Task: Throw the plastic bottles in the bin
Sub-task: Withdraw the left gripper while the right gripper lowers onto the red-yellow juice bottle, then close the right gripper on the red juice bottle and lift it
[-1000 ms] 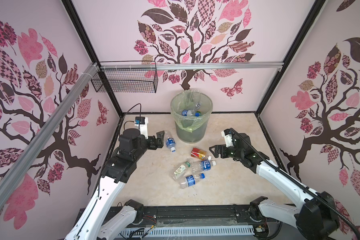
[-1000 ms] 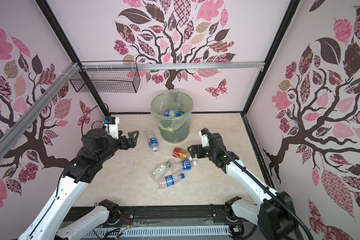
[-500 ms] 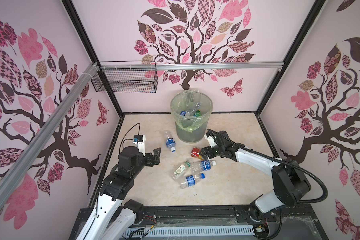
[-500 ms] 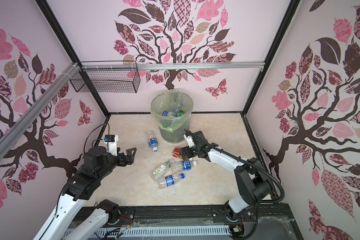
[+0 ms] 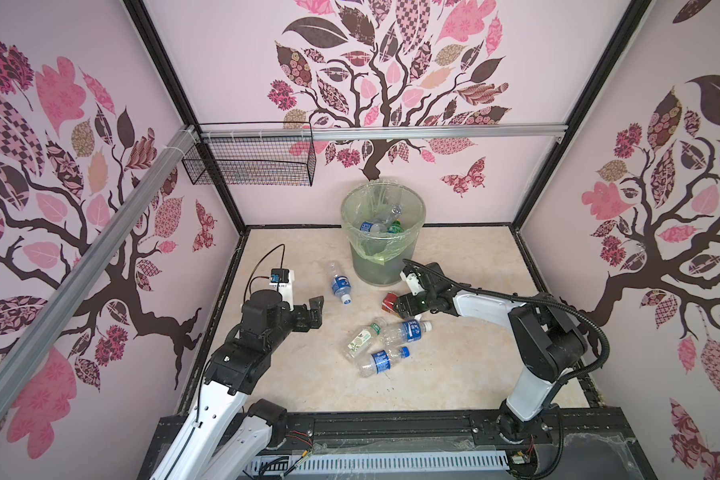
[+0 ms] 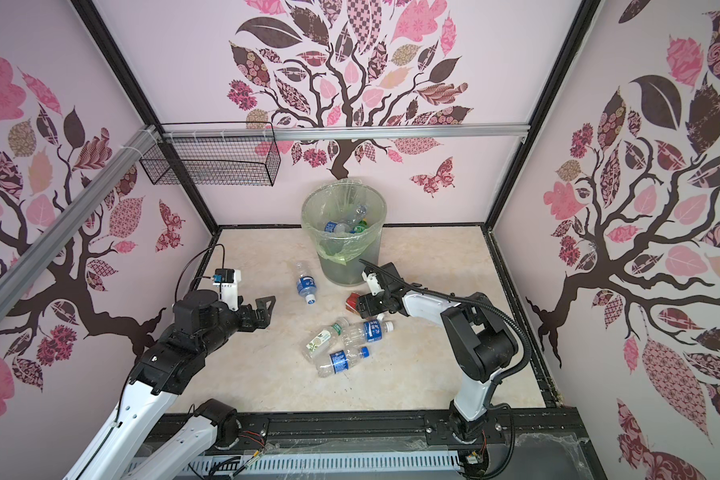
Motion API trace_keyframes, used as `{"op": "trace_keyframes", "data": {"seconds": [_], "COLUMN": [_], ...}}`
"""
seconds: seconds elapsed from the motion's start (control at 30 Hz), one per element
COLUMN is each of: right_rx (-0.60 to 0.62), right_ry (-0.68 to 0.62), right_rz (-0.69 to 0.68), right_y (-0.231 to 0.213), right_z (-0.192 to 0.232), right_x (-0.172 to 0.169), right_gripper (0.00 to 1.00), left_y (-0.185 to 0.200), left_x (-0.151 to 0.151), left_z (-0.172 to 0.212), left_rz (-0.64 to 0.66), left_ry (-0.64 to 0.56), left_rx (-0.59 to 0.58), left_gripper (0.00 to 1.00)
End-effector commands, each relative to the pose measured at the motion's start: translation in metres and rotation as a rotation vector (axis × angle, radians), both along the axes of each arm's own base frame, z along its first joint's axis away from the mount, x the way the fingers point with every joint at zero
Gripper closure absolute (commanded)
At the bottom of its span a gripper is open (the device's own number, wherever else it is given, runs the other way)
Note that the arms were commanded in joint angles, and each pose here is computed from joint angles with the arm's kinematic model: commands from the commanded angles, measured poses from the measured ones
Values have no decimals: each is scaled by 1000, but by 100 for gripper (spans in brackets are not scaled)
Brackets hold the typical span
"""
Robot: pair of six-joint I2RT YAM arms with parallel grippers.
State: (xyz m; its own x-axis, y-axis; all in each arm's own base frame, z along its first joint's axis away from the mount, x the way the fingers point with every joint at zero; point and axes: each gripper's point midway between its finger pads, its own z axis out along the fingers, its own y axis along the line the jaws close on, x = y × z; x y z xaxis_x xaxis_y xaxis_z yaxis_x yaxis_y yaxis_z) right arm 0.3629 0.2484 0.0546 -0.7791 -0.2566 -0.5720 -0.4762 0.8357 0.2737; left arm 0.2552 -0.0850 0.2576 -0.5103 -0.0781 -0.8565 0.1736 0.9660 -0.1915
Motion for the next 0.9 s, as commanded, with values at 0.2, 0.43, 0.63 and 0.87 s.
{"op": "trace_keyframes", "data": {"seconds": [0.2,0.43,0.63,0.87], "right_rx": [-28,-66,-85,-29], "right_ry": [26,-16,-71,-80], "right_rz": [-82,-174,-311,-434], "right_y": [-1,-16,-48,-85], "right_z": [-22,-21,-13,1], "right_x": [18,28,36,37], "right_gripper": [14,23,31,42], "left_y": [-1,-1,-2,-3], "left_x": [0,0,-1,0], "left_z": [-10,-10,-11,-13], "left_rz": [-7,-7,-13,-15], "left_ry": [17,17,21,26], "left_rx": [-1,0,-2,-1], "left_gripper": [2,2,2,2]}}
